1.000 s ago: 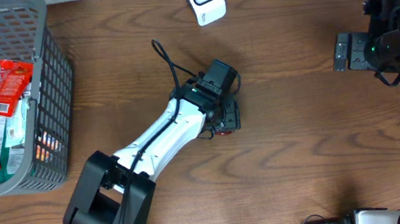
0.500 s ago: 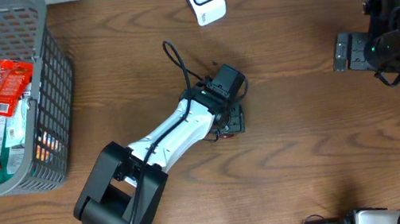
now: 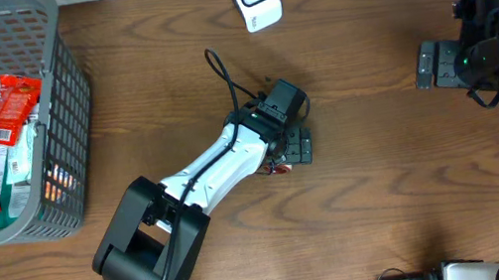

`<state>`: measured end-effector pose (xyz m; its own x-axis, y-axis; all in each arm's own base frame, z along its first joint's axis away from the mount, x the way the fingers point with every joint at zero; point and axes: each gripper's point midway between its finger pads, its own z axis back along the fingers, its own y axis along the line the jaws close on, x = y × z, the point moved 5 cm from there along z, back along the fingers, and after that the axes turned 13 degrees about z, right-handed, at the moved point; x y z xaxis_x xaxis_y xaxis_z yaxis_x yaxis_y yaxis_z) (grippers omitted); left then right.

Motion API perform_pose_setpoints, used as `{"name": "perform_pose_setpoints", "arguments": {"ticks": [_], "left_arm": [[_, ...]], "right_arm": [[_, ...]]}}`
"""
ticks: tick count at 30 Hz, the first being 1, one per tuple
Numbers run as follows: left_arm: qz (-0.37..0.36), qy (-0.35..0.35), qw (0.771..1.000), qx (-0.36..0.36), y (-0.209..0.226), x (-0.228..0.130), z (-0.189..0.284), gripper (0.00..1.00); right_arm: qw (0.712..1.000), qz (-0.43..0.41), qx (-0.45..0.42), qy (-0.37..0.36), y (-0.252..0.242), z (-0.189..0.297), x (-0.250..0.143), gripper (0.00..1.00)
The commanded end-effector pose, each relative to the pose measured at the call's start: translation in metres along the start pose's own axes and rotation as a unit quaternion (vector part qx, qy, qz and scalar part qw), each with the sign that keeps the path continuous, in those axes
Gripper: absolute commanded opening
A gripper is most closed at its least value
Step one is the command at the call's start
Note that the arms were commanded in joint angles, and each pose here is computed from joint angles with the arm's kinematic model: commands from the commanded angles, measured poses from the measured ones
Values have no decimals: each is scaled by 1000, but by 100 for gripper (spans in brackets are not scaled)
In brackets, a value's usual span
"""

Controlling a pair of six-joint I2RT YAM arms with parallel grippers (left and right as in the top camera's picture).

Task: Scan the item barcode
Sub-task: 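Lower the jar onto the table and open the left gripper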

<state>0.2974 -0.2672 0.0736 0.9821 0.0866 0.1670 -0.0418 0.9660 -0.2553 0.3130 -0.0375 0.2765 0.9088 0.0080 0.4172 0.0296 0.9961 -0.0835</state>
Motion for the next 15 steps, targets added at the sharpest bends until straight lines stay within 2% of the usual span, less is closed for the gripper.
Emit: {"name": "perform_pose_setpoints", "arguments": {"ticks": [1, 6, 15], "left_arm": [[-21, -24, 999, 15, 1, 12, 1, 95], [-55, -41, 997, 24, 3, 18, 7, 95], [-56, -42, 997, 27, 6, 17, 14, 95]], "right_arm": [[1000, -8, -5, -6, -2, 3, 2, 99], [1000, -8, -5, -6, -2, 3, 2, 99], [1000, -8, -5, -6, -2, 3, 2, 99]]}}
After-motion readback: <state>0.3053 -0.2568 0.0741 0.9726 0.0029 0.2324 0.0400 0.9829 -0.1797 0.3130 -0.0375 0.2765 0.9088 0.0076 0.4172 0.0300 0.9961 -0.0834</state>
